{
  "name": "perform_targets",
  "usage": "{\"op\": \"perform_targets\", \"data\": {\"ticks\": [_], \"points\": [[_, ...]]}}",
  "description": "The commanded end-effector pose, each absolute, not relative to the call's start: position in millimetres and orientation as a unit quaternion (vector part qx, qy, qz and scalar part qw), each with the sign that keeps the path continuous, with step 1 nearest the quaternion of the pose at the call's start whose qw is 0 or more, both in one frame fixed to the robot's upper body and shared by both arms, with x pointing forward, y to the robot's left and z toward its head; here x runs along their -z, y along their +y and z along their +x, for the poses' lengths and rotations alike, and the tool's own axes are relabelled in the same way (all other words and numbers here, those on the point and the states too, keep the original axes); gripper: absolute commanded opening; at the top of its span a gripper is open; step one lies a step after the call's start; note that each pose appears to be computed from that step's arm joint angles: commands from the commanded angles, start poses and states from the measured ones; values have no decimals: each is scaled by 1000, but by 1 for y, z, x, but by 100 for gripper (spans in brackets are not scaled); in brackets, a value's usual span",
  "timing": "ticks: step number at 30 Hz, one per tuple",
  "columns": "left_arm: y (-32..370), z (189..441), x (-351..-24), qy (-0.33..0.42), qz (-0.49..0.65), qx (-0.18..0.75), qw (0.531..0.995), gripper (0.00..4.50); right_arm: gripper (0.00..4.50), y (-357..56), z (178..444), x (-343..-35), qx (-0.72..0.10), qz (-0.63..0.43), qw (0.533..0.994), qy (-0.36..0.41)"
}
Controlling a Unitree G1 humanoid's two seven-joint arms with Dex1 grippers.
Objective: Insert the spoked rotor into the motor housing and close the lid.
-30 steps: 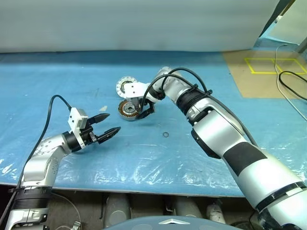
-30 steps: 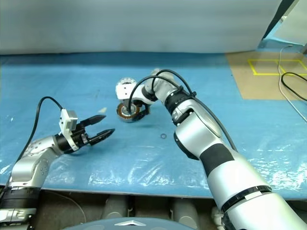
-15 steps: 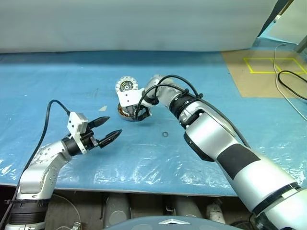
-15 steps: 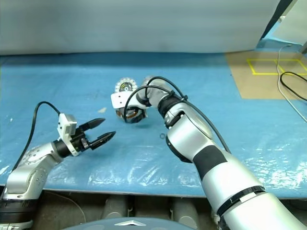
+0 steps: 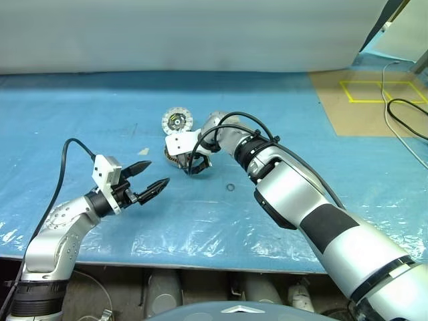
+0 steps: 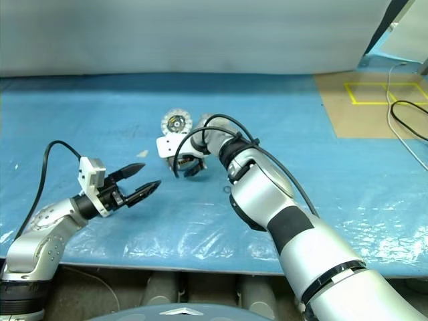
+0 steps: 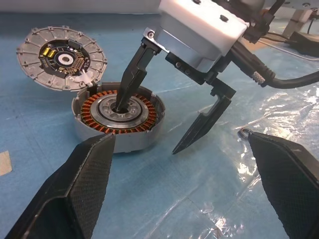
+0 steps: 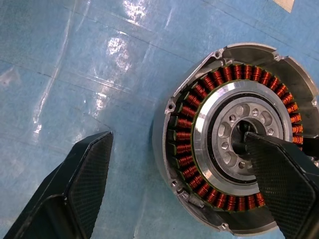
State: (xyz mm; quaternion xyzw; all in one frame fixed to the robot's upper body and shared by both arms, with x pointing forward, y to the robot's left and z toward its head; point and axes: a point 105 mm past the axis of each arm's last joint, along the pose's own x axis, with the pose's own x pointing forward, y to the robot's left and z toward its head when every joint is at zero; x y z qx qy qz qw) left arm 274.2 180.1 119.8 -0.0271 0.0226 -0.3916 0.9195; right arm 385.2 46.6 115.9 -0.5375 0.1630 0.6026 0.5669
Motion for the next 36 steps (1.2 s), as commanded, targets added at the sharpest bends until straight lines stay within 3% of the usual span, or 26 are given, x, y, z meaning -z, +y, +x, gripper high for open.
{"op": "perform_targets", "data": {"ticks": [1, 6, 9, 14, 21, 36], "points": [[178, 272, -129, 6, -24, 394, 919, 450, 445, 50, 383, -113, -604, -533, 570, 164], [176, 274, -130, 4, -22, 392, 920, 450, 445, 50, 383, -111, -603, -536, 568, 166], [175, 274, -129, 4, -23, 392, 920, 450, 383, 47, 385, -112, -598, -547, 563, 163], [171, 276, -128, 2, -26, 393, 919, 450, 226, 42, 389, -118, -591, -570, 548, 156], [168, 279, -127, 1, -29, 400, 916, 450, 226, 44, 387, -133, -607, -563, 541, 149], [165, 291, -127, 13, -29, 439, 898, 450, 226, 39, 330, -141, -709, -462, 503, 177]]}}
